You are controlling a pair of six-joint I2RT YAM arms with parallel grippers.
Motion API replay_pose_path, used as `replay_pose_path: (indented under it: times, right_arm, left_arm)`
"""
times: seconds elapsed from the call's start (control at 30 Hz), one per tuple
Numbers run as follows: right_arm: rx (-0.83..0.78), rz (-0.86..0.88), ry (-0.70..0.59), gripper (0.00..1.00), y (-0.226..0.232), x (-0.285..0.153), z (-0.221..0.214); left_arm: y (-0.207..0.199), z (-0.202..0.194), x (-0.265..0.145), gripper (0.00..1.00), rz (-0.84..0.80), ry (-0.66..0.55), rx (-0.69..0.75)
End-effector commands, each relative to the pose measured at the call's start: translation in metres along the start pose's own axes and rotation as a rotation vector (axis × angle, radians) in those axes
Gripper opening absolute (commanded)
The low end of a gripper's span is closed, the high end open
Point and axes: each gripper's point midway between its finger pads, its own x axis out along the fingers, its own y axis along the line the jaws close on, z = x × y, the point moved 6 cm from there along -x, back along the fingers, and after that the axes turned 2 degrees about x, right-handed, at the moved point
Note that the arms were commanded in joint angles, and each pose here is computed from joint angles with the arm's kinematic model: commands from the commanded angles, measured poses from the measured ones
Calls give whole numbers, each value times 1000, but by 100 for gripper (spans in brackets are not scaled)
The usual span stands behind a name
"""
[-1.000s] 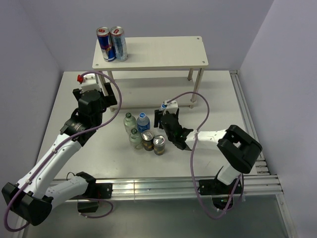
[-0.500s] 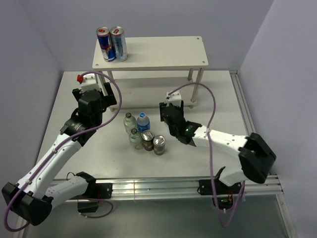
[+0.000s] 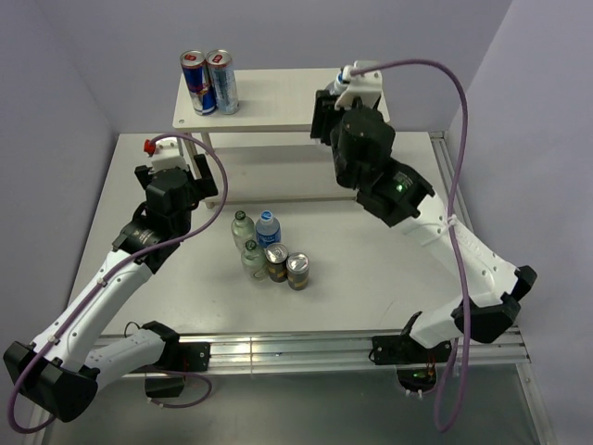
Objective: Place and organize the beverage onto the shelf
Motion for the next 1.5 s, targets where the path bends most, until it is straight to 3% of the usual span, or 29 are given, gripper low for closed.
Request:
replay_pose_path:
  times: [0.0,0.07,0.27,0.67,0.73,0.83,0.87,0.93,0.97,1.03,1.3,1.43,1.47]
  right_arm:
    - [-17,-17,-82,0,-3,15,45]
    - [15,-14,-117,0,-5,21,68]
    - [15,-41,-98,0,-12,72,72]
    - [68,-115,-8,0,-47,139,28]
    - [80,-102,6,4,-48,142,23]
    - [73,-105,25,21,-50,146,15]
    - [69,-102,36,32,-49,148,10]
    - [71,-90,45,43,-47,149,6]
    - [69,-88,55,55,-46,150,2]
    - [68,-85,63,68,-45,151,-3]
    - [67,-92,76,83,-47,149,-12]
    - [65,-93,82,100,-47,146,-16]
    - [62,-91,91,100,-46,144,-19]
  left_arm:
    - [3,8,1,99,11,-40,-10]
    - [2,7,1,99,7,-37,-8]
    - [0,4,3,99,1,-26,0]
    - [-1,1,7,99,-3,-11,9]
    - [-1,1,8,99,-1,-8,10]
    - [0,0,8,99,1,-5,11]
    - [-1,1,8,99,-1,-8,9]
    - [0,2,8,99,1,-10,7]
    - [0,1,8,99,2,-9,8]
    - [1,2,8,99,4,-11,7]
    - [2,3,6,99,9,-18,3]
    - [3,4,6,99,13,-22,0]
    - [3,4,6,99,11,-23,0]
